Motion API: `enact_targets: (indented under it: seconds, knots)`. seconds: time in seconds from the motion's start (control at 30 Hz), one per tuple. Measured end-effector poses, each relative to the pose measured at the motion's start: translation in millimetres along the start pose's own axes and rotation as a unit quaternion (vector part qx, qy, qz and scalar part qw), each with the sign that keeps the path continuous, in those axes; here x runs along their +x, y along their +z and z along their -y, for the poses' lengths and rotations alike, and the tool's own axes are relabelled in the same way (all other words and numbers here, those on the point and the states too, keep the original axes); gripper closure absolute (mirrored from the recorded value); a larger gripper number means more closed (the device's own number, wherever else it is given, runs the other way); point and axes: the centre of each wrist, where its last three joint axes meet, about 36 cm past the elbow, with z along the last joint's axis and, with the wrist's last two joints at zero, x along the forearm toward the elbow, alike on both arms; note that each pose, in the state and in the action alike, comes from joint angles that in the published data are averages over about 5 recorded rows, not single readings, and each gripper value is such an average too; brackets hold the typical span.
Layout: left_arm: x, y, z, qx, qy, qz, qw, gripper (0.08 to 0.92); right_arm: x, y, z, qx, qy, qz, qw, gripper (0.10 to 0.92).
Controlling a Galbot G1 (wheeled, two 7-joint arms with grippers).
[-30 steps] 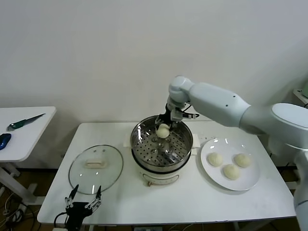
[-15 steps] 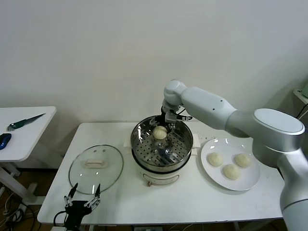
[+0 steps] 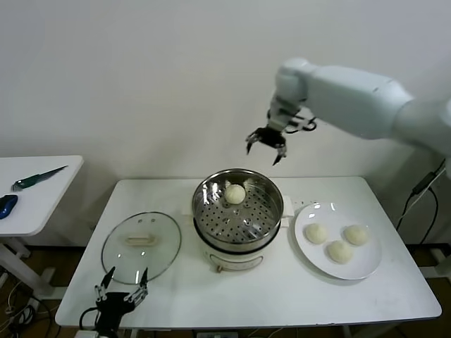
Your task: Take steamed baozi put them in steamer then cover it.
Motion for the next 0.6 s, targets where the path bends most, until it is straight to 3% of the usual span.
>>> enact_targets:
  seconds: [0.33,0.6]
  knots:
    - [-4,-6,-2,0.005,-0.003,0.006,1.000,0.177,-68,36,-138,-0.257,-0.020,0.025,0.966,0.200]
    - [-2,-1,-2,0.004,-0.004,0.000,1.000,0.177,-142,37,-187,-0.348,-0.022,0.012,0.937,0.200]
